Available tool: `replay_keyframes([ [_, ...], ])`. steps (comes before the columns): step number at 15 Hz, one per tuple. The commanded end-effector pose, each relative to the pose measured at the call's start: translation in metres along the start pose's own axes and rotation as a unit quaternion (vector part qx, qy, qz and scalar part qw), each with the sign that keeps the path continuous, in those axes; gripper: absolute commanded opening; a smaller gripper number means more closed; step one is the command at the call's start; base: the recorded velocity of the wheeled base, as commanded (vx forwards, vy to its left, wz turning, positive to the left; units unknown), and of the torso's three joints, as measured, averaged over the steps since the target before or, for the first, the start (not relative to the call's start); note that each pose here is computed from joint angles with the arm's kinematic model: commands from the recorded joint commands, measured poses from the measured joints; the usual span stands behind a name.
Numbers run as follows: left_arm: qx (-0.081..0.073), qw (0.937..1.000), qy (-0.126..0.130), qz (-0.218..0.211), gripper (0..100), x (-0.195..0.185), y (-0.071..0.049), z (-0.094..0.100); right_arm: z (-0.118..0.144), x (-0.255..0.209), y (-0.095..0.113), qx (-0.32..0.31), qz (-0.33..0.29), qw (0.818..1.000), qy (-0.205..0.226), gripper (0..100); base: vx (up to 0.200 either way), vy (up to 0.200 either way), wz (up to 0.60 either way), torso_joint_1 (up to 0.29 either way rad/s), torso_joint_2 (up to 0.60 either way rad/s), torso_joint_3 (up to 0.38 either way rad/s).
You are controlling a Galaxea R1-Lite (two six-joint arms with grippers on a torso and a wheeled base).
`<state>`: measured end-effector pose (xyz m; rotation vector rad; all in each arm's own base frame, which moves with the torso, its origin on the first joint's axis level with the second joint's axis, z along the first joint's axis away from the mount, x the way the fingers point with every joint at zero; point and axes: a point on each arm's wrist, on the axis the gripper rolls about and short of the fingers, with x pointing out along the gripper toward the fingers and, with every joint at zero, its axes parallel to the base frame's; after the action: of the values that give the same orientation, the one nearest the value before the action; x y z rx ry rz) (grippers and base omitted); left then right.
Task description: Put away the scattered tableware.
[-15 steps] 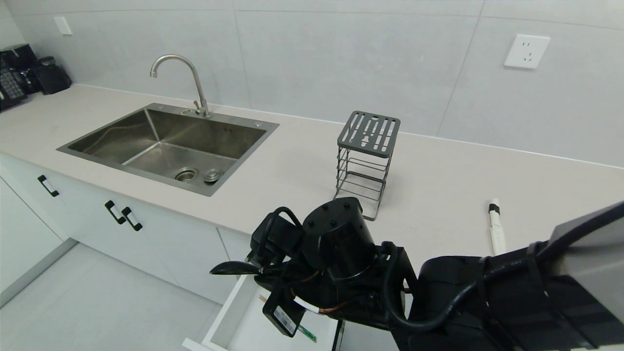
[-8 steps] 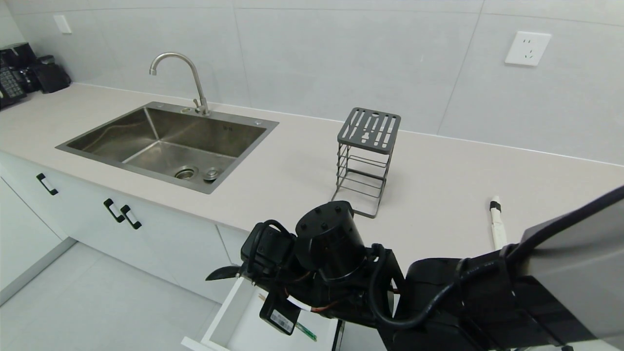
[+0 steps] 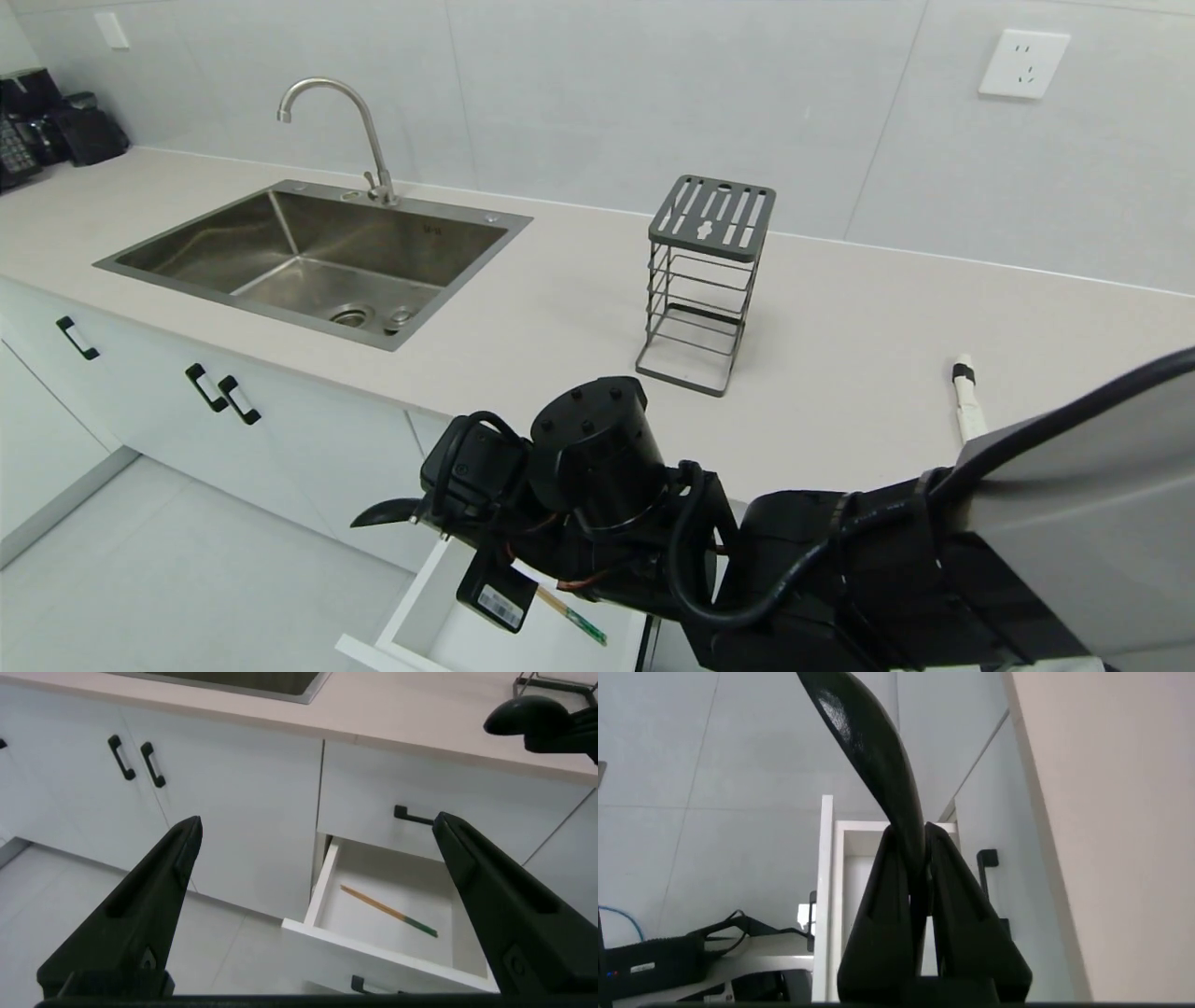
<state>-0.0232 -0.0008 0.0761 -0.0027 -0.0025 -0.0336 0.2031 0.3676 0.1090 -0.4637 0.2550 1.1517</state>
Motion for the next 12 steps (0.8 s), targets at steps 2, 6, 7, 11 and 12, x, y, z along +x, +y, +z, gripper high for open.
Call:
replay_keyframes([
  [2, 0.000, 1.0000, 0.001, 0.000, 100, 0.0001, 0.0000, 0.0000, 0.0011, 0.0044, 0.0031, -0.002, 0.010, 1.000, -0.004, 0, 0.000, 0.000, 0.00, -0.217, 0.43, 0.215],
  [6, 0.000, 1.0000, 0.001, 0.000, 100, 0.0001, 0.0000, 0.0000, 0.0034, 0.0105, 0.0065, -0.002, 0.016, 1.000, -0.011, 0, 0.000, 0.000, 0.00, -0.149, 0.29, 0.150],
  [7, 0.000, 1.0000, 0.001, 0.000, 100, 0.0001, 0.0000, 0.0000, 0.0035, 0.0114, 0.0071, -0.003, 0.017, 1.000, -0.012, 0, 0.000, 0.000, 0.00, -0.183, 0.36, 0.168],
  [11, 0.000, 1.0000, 0.001, 0.000, 100, 0.0001, 0.0000, 0.0000, 0.0045, 0.0124, 0.0068, -0.003, 0.016, 1.000, -0.014, 0, 0.000, 0.000, 0.00, -0.159, 0.31, 0.152],
  [12, 0.000, 1.0000, 0.001, 0.000, 100, 0.0001, 0.0000, 0.0000, 0.0042, 0.0133, 0.0061, -0.003, 0.015, 1.000, -0.013, 0, 0.000, 0.000, 0.00, -0.232, 0.46, 0.222],
])
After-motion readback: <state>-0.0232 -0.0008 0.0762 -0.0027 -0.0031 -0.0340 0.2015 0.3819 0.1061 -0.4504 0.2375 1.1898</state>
